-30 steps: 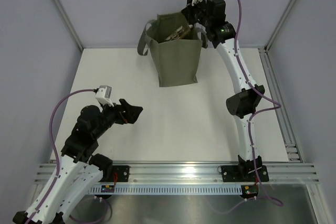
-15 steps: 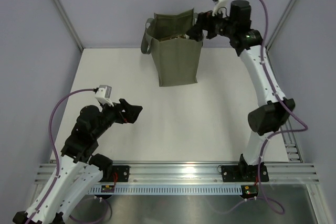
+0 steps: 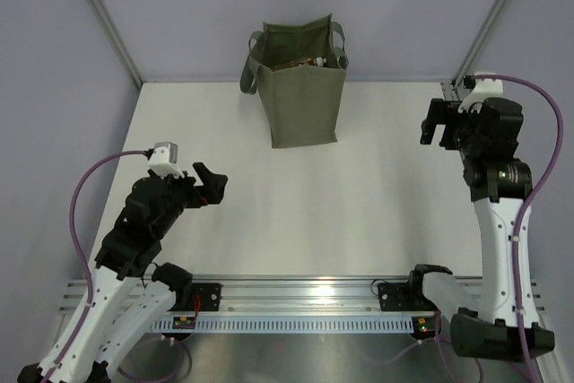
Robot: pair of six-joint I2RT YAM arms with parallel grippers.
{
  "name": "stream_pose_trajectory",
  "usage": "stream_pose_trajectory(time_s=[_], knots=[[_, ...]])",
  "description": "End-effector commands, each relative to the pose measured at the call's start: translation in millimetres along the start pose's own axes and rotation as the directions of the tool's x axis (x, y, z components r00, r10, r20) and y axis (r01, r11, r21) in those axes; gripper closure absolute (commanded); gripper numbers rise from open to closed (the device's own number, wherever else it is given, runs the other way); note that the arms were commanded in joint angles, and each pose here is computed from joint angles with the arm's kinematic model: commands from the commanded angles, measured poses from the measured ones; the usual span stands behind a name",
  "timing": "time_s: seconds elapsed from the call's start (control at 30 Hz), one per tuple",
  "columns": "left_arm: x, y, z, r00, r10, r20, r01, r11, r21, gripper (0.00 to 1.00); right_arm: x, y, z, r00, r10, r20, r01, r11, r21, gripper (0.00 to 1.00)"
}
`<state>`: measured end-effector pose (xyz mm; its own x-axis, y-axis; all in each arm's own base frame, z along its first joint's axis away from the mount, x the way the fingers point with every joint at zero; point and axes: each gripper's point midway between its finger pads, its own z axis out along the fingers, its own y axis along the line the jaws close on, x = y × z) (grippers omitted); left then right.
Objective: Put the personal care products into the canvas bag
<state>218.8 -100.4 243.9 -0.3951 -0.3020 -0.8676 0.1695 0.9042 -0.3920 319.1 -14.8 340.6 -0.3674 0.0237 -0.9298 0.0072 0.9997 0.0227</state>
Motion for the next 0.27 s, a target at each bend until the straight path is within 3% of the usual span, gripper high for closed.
stream_pose_trajectory(time_s=[0.0, 0.23], knots=[[-14.5, 0.6, -8.0, 0.999, -0.014, 0.03, 0.015, 1.0, -0.026, 0.01, 33.9, -26.9, -17.4, 0.999, -0.001, -0.046, 0.009, 0.987, 0.162, 0.01], [-15.7, -3.4, -20.8, 0.999, -0.009, 0.053, 0.009, 1.0, 0.015, 0.01, 15.3, -17.7, -73.9, 0.995, -0.01, 0.096, -0.003, 0.99, 0.14, 0.01]])
